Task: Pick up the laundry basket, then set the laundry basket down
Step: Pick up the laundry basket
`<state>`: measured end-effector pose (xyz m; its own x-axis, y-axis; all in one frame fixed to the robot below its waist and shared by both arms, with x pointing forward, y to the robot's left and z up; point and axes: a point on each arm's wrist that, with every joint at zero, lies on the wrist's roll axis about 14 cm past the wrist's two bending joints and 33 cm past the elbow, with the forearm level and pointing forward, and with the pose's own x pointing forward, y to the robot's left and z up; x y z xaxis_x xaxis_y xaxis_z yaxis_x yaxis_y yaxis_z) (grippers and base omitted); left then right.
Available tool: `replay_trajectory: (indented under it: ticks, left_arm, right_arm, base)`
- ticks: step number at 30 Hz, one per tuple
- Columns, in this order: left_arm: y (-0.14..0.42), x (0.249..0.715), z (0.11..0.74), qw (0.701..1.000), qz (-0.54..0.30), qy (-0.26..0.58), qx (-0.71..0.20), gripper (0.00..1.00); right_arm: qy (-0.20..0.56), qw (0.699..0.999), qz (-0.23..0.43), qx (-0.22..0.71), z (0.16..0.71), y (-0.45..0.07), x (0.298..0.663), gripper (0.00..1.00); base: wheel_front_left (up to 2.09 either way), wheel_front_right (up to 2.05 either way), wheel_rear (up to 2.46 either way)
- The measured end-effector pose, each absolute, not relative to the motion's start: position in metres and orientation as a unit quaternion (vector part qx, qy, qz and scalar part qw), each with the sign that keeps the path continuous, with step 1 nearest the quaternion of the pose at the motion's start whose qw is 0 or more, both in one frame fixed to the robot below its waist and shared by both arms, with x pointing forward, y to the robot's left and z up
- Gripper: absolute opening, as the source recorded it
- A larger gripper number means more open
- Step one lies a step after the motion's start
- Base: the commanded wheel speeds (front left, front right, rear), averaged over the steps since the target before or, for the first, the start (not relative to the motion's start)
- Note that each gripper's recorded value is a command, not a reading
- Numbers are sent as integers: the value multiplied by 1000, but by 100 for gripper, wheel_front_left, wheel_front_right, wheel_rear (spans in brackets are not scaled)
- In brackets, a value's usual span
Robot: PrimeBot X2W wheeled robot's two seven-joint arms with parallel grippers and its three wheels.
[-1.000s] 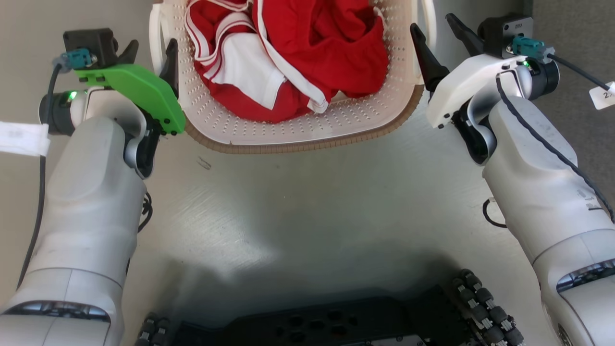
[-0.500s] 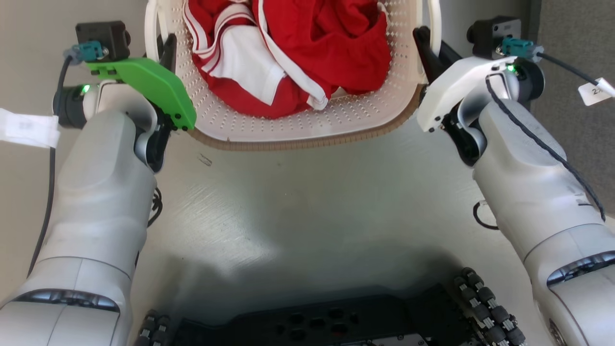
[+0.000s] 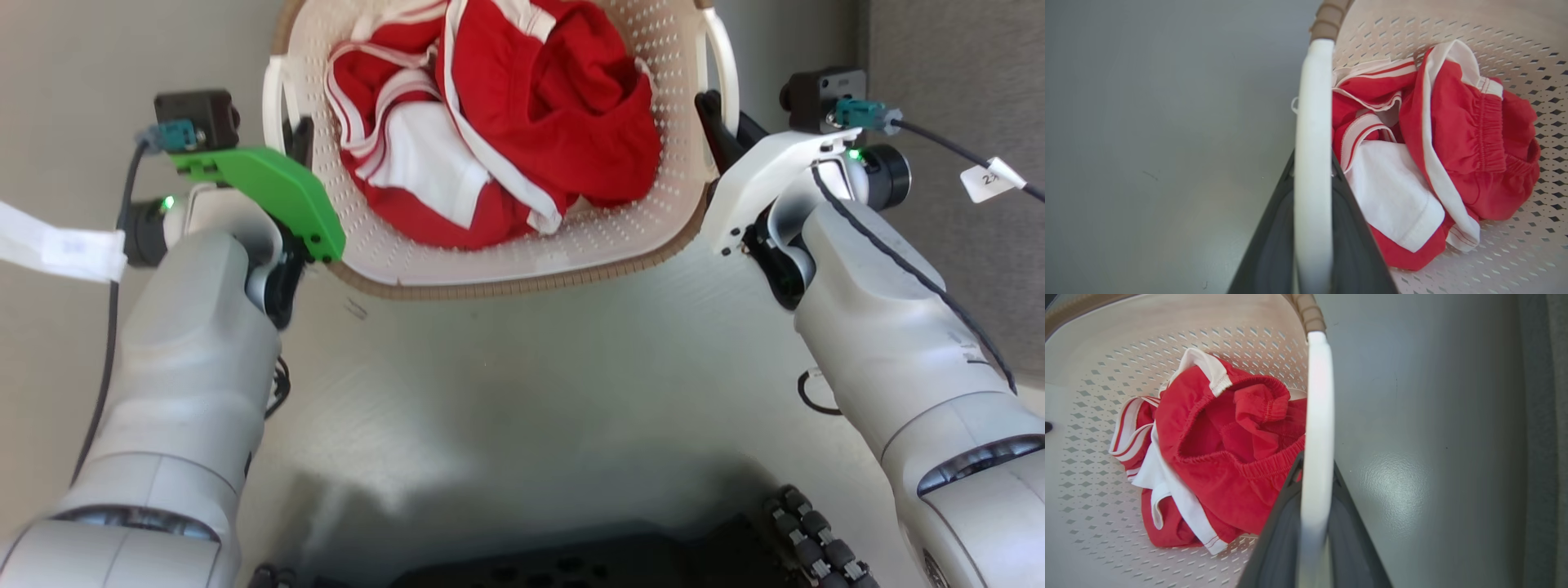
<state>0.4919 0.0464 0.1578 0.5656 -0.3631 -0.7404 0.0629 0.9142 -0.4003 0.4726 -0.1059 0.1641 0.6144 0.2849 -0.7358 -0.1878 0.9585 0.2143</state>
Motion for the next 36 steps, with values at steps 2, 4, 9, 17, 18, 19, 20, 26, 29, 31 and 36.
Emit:
replay_trajectory:
  ticks: [2, 4, 9, 17, 18, 19, 20, 26, 29, 31, 36]
  left_arm:
    - [46, 489, 164, 869, -121, 450, -168, 0]
    - [47, 484, 173, 869, -119, 449, -170, 0]
    - [44, 479, 192, 870, -122, 445, -173, 0]
    - [39, 472, 225, 872, -132, 438, -172, 0]
    - [38, 471, 229, 872, -133, 438, -173, 0]
    - [37, 469, 233, 872, -134, 438, -173, 0]
    - [36, 467, 236, 872, -135, 437, -174, 0]
    - [35, 455, 252, 871, -136, 438, -175, 0]
    - [36, 444, 259, 868, -133, 444, -178, 0]
    - [36, 437, 264, 865, -134, 450, -178, 0]
    - [36, 421, 277, 861, -134, 456, -180, 0]
  right_arm:
    - [415, 898, 131, 56, 171, -107, 473, 0]
    - [411, 901, 127, 59, 182, -107, 471, 0]
    - [408, 903, 116, 71, 200, -109, 462, 0]
    - [393, 910, 106, 79, 232, -114, 450, 0]
    - [393, 910, 102, 83, 236, -115, 447, 0]
    - [394, 910, 97, 88, 239, -116, 445, 0]
    - [394, 909, 96, 91, 242, -116, 442, 0]
    - [398, 907, 98, 93, 258, -116, 427, 0]
    - [403, 905, 99, 96, 266, -115, 417, 0]
    - [406, 903, 99, 97, 271, -115, 410, 0]
    - [405, 903, 99, 102, 285, -114, 397, 0]
  base:
    - [0, 0, 0]
    - [0, 0, 0]
    - [0, 0, 0]
    - [0, 0, 0]
    - [0, 0, 0]
    - [0, 0, 0]
    - [0, 0, 0]
    - [0, 0, 0]
    - [0, 0, 0]
    - [0, 0, 0]
    - [0, 0, 0]
